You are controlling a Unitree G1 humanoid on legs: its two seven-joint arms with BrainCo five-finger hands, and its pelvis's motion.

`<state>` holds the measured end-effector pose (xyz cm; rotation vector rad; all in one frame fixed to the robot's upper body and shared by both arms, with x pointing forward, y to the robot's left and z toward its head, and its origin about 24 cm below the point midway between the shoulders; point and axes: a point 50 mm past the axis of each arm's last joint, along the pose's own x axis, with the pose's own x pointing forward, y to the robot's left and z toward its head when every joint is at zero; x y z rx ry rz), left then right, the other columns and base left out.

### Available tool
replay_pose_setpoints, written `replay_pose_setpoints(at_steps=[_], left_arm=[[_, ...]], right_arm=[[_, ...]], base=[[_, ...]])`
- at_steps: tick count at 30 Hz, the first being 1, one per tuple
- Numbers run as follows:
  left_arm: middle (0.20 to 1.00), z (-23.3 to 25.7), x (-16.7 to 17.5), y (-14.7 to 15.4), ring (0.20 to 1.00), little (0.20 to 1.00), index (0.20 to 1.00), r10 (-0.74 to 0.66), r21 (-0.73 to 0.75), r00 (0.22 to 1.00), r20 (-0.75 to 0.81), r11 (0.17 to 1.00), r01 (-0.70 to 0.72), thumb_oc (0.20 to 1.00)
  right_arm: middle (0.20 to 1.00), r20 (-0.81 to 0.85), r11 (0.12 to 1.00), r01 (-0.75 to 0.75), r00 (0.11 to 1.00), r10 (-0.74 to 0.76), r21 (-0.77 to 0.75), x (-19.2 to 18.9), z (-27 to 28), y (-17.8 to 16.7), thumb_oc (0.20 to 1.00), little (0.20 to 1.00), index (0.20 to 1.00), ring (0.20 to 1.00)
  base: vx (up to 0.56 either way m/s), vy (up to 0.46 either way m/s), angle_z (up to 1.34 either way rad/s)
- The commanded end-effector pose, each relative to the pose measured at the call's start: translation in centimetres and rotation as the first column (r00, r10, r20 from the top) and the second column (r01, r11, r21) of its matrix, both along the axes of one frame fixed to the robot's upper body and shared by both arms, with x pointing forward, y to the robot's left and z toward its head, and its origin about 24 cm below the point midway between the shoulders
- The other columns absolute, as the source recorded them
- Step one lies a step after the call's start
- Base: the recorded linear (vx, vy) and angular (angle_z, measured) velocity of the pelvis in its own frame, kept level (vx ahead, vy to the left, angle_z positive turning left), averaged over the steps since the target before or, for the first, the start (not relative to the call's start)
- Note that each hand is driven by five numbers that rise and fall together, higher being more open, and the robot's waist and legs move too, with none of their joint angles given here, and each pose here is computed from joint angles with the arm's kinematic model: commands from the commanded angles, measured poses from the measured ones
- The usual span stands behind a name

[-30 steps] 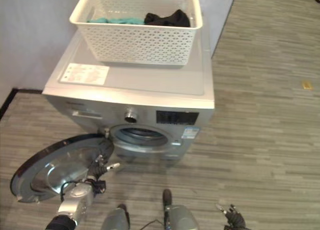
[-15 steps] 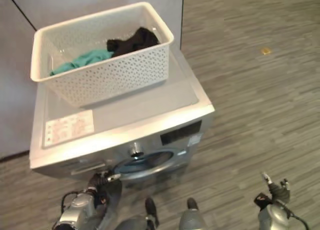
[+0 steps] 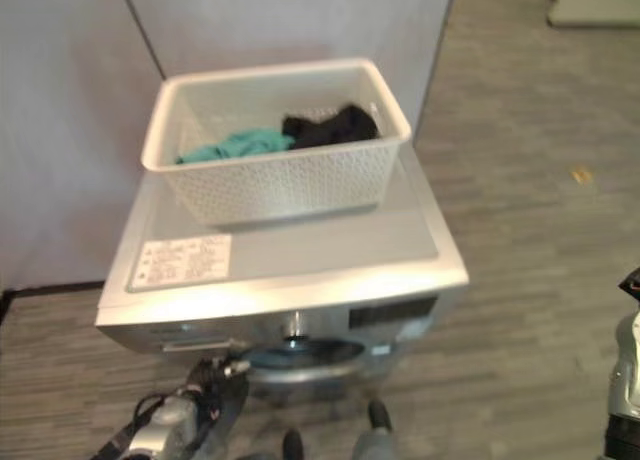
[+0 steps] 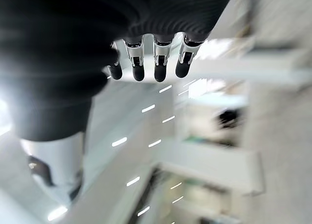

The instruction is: Grab the laundry basket,head to the washer,open it,put in the laundry and shut it.

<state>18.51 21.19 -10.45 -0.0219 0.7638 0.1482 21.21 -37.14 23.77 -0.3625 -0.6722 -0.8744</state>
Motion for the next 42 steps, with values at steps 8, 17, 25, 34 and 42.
replay_pose_setpoints(at_steps=[8, 17, 25, 34, 42], left_arm=[[1.000, 0.7, 1.6, -0.8, 1.000, 1.000, 1.000, -0.141, 0.013, 0.989, 0.030, 0.990, 0.141, 1.000], [1.000, -0.8, -1.0, -1.6, 1.000, 1.000, 1.000, -0.170, -0.097, 0.984, -0.049, 0.982, 0.164, 1.000], [1.000, -1.9, -3.4, -1.7, 1.000, 1.000, 1.000, -0.082, -0.204, 0.992, -0.097, 0.977, 0.060, 1.000], [1.000, -1.6, -2.8, -1.0, 1.000, 1.000, 1.000, -0.015, -0.202, 0.997, -0.076, 0.979, -0.001, 1.000], [1.000, 0.4, -0.9, -1.3, 1.000, 1.000, 1.000, -0.003, -0.249, 0.998, 0.059, 0.968, 0.017, 1.000]], right_arm=[[1.000, -0.222, 0.709, -0.388, 0.921, 0.319, -0.589, 5.3, 13.1, 10.1, 1.000, 1.000, 1.000, 1.000], [1.000, -0.711, 0.584, -0.612, 0.698, 0.081, -0.534, 14.4, 11.3, 13.7, 1.000, 1.000, 1.000, 1.000], [1.000, -0.917, 0.646, -0.672, 0.380, -0.119, -0.363, 14.9, 5.0, 8.6, 1.000, 1.000, 1.000, 1.000], [1.000, -0.931, 0.561, -0.749, 0.345, -0.123, -0.352, 15.6, 5.3, 11.5, 1.000, 1.000, 1.000, 1.000], [1.000, -0.906, 0.527, -0.737, 0.334, -0.262, -0.424, 15.1, 5.7, 10.4, 1.000, 1.000, 1.000, 1.000]], base=[[0.02, -0.075, 0.02], [-0.01, -0.036, 0.17], [0.01, -0.045, 0.33], [0.02, -0.033, 0.18], [0.01, -0.042, 0.06]])
